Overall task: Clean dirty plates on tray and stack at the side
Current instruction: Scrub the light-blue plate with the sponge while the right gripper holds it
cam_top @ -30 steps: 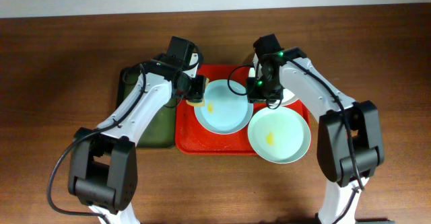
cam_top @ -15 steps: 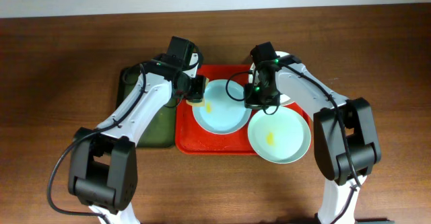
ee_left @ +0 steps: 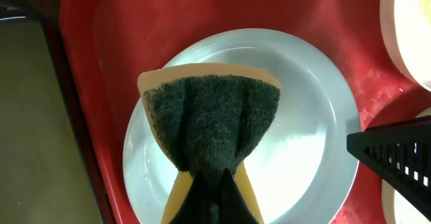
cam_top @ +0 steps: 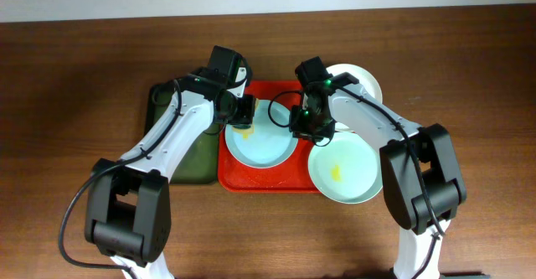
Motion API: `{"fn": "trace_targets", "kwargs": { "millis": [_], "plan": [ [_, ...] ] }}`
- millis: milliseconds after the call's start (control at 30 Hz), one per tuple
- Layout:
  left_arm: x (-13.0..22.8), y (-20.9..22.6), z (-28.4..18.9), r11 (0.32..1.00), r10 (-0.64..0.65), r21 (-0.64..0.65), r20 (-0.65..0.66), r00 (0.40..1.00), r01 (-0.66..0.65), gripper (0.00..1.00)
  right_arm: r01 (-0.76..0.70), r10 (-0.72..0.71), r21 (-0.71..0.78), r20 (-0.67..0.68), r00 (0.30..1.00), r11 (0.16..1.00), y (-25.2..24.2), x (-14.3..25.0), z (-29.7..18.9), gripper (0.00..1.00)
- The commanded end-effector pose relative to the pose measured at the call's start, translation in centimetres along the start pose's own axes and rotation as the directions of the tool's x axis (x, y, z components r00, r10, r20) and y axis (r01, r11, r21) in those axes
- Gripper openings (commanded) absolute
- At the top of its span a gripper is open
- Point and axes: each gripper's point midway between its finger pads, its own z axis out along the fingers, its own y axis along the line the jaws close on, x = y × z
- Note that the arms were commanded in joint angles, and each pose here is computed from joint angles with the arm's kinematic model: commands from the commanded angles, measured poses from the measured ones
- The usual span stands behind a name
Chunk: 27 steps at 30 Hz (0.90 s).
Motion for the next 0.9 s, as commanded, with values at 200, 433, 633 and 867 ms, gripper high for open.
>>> {"fn": "trace_targets", "kwargs": {
  "millis": [200,433,633,867],
  "plan": [
    [0.12,0.35,0.60,1.000,-0.011,-0.008,-0.013,1.000,0.011,0.01,0.025,-0.025,0.044,0.001,1.000,0.999,0.28,0.70,1.04,0.09],
    [0.11,0.38,0.60,1.000,-0.011,-0.010,-0.012,1.000,0.011,0.04,0.024,-0.025,0.062,0.008,1.000,0.998,-0.04,0.58,1.02,0.04],
    [0.04,0.79,0.59,0.999,-0.011,-0.034,-0.008,1.000,0.011,0.03,0.023,-0.024,0.071,0.007,1.000,0.997,-0.20,0.64,1.04,0.25],
    [0.02,0.79,0.59,0.999,-0.011,-0.034,-0.007,1.000,0.011,0.02,0.042,-0.043,0.063,0.016,0.999,0.997,0.52,0.71,1.19,0.18]
  ]
}}
